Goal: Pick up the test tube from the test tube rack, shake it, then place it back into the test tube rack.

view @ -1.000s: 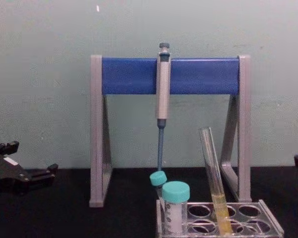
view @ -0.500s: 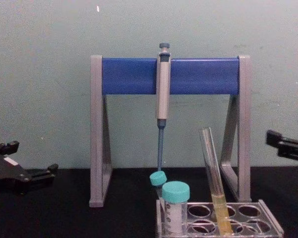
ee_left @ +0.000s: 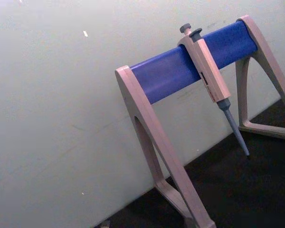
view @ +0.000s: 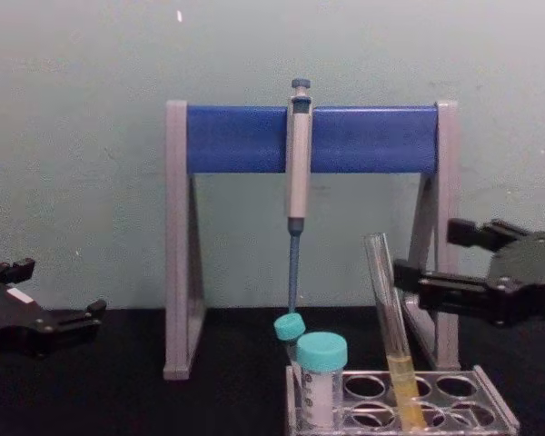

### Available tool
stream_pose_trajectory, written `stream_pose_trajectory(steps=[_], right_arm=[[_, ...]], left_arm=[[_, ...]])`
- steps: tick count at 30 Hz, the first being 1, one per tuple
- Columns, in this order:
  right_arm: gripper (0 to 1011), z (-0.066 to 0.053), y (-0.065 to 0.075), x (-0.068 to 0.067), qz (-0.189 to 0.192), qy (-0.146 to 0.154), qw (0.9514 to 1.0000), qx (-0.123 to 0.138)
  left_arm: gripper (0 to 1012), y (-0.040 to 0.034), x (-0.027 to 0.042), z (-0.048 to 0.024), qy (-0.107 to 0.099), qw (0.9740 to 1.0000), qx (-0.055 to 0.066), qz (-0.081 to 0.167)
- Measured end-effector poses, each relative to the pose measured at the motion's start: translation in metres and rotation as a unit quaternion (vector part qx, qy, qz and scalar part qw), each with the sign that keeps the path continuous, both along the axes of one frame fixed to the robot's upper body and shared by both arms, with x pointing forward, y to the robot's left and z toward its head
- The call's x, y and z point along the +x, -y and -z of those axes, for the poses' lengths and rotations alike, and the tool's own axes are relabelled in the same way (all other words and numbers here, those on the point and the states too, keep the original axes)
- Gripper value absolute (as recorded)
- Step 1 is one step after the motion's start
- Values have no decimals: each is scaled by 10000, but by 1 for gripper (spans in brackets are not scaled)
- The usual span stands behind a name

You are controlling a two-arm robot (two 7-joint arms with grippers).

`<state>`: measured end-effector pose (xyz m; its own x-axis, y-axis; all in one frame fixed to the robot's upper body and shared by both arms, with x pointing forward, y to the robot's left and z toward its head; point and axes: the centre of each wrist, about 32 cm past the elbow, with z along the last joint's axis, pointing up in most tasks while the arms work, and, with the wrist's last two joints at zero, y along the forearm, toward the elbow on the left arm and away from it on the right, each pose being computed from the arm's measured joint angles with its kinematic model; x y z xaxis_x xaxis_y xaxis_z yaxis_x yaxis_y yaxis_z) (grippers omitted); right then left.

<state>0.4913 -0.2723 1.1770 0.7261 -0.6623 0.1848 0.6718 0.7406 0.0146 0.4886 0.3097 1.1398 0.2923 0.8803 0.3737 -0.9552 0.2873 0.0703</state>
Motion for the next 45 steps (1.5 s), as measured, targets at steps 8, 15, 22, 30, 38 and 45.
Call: stream_pose_trajectory(steps=[8, 15, 22, 30, 38, 45], right_arm=[[1000, -47, -162, 86, 20, -405, 9991, -120], [1000, -48, -230, 147, 124, -632, 9978, -186], [1000, -33, -253, 214, 123, -796, 9966, -193], [1000, -22, -250, 255, 122, -891, 9958, -165], [1000, -12, -244, 275, 110, -981, 9950, -167], [1000, -12, -239, 288, 100, -1005, 9947, -165]], left_arm=[[1001, 0, 0, 0, 0, 10000, 0, 0], [1001, 0, 0, 0, 0, 10000, 0, 0], [1001, 0, 0, 0, 0, 10000, 0, 0], [1001, 0, 0, 0, 0, 10000, 0, 0], [1002, 0, 0, 0, 1, 10000, 0, 0], [1001, 0, 0, 0, 0, 10000, 0, 0]])
